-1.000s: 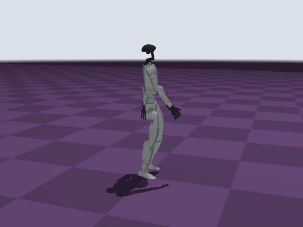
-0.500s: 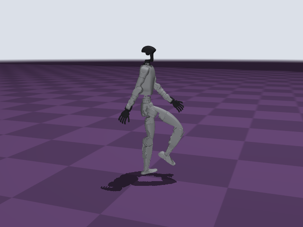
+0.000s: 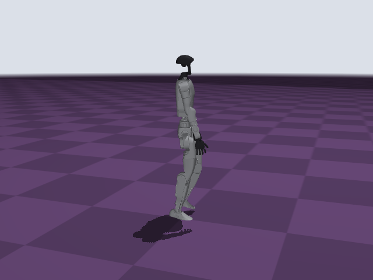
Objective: In place motions
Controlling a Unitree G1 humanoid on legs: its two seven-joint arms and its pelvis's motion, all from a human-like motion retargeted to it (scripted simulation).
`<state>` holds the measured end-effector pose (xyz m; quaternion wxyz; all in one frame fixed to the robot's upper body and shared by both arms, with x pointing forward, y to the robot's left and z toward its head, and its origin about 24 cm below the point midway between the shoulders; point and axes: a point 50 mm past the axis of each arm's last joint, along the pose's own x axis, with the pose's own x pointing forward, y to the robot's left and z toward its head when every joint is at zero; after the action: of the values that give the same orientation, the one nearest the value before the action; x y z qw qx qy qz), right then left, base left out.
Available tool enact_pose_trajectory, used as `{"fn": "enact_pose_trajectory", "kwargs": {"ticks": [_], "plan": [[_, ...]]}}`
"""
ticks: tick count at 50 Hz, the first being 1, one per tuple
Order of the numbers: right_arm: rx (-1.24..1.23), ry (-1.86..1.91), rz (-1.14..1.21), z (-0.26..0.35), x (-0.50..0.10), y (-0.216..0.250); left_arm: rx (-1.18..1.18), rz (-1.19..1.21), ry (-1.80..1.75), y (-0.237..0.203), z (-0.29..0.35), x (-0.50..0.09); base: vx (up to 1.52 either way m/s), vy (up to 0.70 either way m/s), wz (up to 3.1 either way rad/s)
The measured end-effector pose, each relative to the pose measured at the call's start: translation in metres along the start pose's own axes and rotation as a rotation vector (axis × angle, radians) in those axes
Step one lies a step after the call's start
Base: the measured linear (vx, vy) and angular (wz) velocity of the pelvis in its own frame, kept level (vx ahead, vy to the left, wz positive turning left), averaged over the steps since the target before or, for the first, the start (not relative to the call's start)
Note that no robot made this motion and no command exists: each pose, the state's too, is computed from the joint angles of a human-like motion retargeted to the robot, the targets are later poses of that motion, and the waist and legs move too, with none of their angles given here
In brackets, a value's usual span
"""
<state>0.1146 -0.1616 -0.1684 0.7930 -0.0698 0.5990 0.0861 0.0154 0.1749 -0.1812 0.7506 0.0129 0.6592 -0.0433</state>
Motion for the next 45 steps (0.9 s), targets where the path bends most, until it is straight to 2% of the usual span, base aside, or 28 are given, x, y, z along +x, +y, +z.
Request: {"fn": "enact_pose_trajectory", "kwargs": {"ticks": [5, 10, 13, 17, 22, 28, 31, 35, 40, 45], "plan": [[-0.068, -0.399, -0.023, 0.123, -0.015, 0.008, -0.286, 0.092, 0.109, 0.011, -0.050, -0.010, -0.28, -0.15, -0.94], [-0.022, -0.713, -0.094, 0.202, -0.052, 0.004, -0.402, 0.168, 0.361, 0.011, -0.132, -0.039, 0.01, -0.04, -1.44], [-0.095, -0.871, -0.116, 0.241, -0.079, 0.004, -0.391, 0.182, 0.480, 0.010, -0.166, -0.057, 0.04, 0.01, -1.02], [-0.161, -1.005, -0.139, 0.271, -0.106, 0.008, -0.378, 0.166, 0.577, 0.003, -0.190, -0.072, 0.05, 0.06, -0.42], [-0.160, -1.026, -0.123, 0.271, -0.106, 0.014, -0.457, 0.118, 0.584, -0.008, -0.187, -0.070, 0.03, 0.01, 0.23], [-0.111, -0.767, -0.091, 0.208, -0.056, 0.017, -0.416, 0.088, 0.492, -0.004, -0.155, -0.051, 0.09, 0.04, 0.79], [-0.075, -0.538, -0.059, 0.146, -0.024, 0.016, -0.343, 0.077, 0.426, 0.002, -0.133, -0.039, 0.13, 0.11, 0.88], [-0.043, -0.171, -0.053, 0.034, 0.000, 0.011, -0.242, 0.073, 0.323, 0.011, -0.101, -0.026, 0.30, 0.15, 0.60], [-0.072, 0.325, -0.053, -0.112, -0.021, -0.013, -0.058, 0.034, 0.131, 0.025, -0.032, -0.009, 0.24, 0.19, 1.10], [0.091, 0.545, -0.098, -0.193, -0.058, -0.022, 0.110, 0.029, -0.230, 0.025, 0.106, -0.006, -0.09, 0.19, 0.63]]}}
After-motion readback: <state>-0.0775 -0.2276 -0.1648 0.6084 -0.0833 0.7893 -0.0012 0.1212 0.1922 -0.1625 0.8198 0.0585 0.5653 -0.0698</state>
